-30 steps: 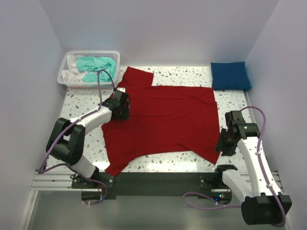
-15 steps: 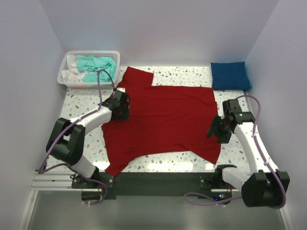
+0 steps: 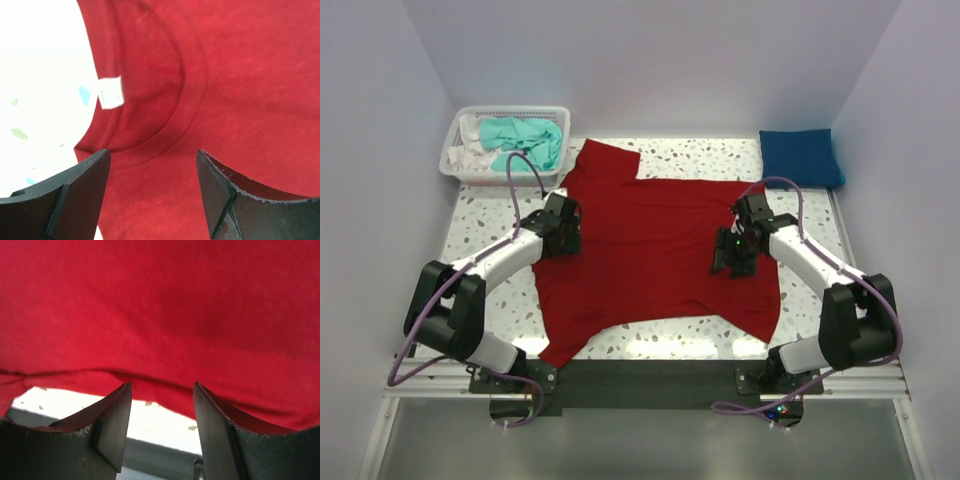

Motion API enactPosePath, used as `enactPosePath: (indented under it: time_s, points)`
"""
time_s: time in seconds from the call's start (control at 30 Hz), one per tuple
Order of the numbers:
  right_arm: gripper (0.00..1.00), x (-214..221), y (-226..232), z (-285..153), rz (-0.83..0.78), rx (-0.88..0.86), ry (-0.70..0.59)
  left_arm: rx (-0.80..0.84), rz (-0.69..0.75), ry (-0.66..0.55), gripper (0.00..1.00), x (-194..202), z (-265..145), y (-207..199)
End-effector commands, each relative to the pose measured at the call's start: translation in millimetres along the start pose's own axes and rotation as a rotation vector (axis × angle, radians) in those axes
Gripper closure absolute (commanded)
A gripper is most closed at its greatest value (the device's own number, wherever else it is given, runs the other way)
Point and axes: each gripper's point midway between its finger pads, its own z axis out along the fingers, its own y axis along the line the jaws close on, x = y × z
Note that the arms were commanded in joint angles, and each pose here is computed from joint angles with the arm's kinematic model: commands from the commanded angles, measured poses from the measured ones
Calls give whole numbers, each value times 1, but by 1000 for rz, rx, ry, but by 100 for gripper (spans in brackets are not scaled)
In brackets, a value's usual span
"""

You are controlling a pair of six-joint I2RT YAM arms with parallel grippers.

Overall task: Fold and stack the t-shirts
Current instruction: Flatten the tshirt out

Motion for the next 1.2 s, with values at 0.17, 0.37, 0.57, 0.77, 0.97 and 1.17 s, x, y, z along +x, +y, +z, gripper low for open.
enactPosePath:
  time_s: [0.17,0.37,0.57,0.77,0.97,1.17]
  points:
    - [40,-40,-22,26,-74,132,-93,14,-125,114,27,38,11,14]
    - [38,-45,-40,47,-82,220,-84,-4,-140,167,28,48,26,17]
    - [36,-60,-59,62,-72,291,-89,-11,-171,181,29,34,45,19]
    - [35,-93,-75,70,-20,304,-117,-11,-168,151,29,-5,66,8]
    - [35,-113,-46,42,-68,222,-178,0,-178,89,27,-34,53,6]
    - [41,-90,47,8,-229,-150,-241,39,-145,-13,25,-42,2,12]
